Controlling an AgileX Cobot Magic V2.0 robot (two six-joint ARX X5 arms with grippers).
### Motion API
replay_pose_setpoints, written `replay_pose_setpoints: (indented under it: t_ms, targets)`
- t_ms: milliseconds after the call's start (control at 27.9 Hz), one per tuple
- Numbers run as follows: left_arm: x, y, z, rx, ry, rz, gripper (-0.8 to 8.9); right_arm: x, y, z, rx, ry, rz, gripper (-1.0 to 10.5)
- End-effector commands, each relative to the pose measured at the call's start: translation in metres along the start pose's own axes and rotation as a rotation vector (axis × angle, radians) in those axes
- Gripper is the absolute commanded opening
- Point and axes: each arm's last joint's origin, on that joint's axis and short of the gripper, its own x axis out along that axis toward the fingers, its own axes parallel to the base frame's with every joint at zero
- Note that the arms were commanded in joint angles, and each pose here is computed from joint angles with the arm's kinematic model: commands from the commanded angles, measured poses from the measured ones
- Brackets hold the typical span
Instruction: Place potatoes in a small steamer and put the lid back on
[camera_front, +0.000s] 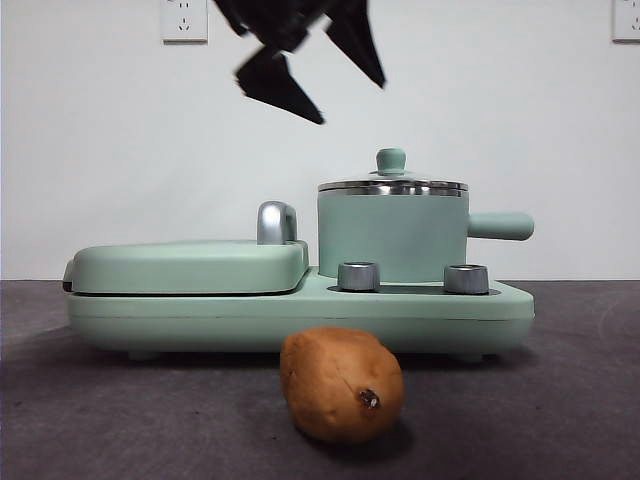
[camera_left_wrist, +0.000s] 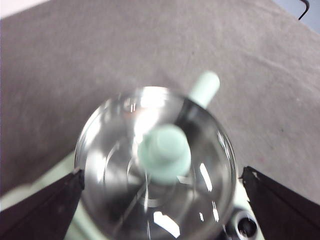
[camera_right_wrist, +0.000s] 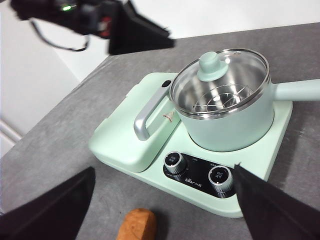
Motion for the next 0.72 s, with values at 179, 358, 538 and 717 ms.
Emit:
replay_pose_setpoints:
  t_ms: [179,358,538,717]
  targets:
    - [0.042,-0.010,0.013,0.063,-0.018,0.035,4.94,-0.001,0.002,0.004,-0.002,-0.013,0.009,4.4]
    - [0.062,-0.018,0.004,0.092,0.021,0.030,4.75,-0.001,0.002,0.004,-0.002,-0.013,0.009,4.4]
    - [0.075,-0.016,-0.001,0.094,0.037,0.027,4.28,-0.001,0.002,0.004,-0.002,-0.013,0.009,4.4]
    - [0.076,-0.015,-0.003,0.108,0.059,0.056,3.66,-0.001,0.002,0.004,-0.002,-0.013,0.009,4.4]
